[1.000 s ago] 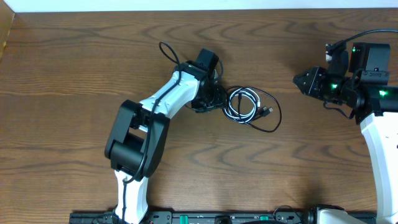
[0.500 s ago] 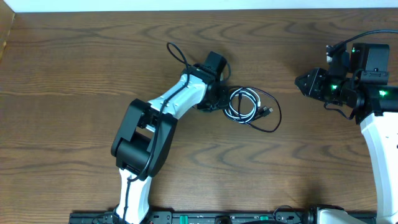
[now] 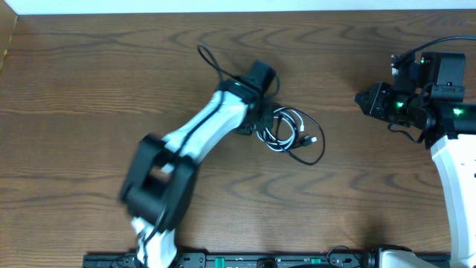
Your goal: Untangle cables
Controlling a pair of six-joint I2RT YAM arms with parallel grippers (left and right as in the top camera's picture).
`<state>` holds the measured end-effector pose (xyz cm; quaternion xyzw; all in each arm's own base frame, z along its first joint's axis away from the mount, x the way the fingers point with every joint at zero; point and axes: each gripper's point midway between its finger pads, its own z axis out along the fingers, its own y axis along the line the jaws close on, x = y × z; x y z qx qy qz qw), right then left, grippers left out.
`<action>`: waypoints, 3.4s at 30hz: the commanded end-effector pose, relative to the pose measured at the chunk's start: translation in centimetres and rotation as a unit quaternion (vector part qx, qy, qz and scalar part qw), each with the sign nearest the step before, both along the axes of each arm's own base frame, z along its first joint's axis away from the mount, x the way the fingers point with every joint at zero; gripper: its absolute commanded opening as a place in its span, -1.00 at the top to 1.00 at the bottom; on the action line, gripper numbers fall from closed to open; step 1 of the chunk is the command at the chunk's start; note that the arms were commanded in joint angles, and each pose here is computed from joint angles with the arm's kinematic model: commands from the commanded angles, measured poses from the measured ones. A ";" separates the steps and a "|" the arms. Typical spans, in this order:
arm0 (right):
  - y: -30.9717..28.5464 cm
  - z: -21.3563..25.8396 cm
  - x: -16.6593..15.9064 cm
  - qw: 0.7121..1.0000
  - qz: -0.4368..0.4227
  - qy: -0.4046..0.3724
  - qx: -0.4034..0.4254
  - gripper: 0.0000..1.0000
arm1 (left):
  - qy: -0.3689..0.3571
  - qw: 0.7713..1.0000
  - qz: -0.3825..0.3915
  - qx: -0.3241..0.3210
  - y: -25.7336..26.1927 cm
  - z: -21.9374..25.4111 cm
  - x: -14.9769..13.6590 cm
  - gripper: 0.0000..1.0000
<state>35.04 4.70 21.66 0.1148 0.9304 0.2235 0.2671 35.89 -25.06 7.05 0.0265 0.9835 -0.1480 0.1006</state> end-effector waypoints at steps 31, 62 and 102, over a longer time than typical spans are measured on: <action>15.0 0.3 2.0 0.958 0.218 -0.034 0.182 0.24 | -0.246 0.922 -0.013 -0.299 -0.5 28.6 -2.9 0.85; 22.2 -5.0 1.1 0.957 0.218 0.052 0.184 0.98 | -0.243 0.926 -0.009 -0.290 -0.3 27.9 -2.5 0.85; -13.0 -7.5 0.1 0.973 -0.194 0.120 -0.027 0.98 | -0.209 0.951 0.206 0.101 22.8 18.9 0.4 0.85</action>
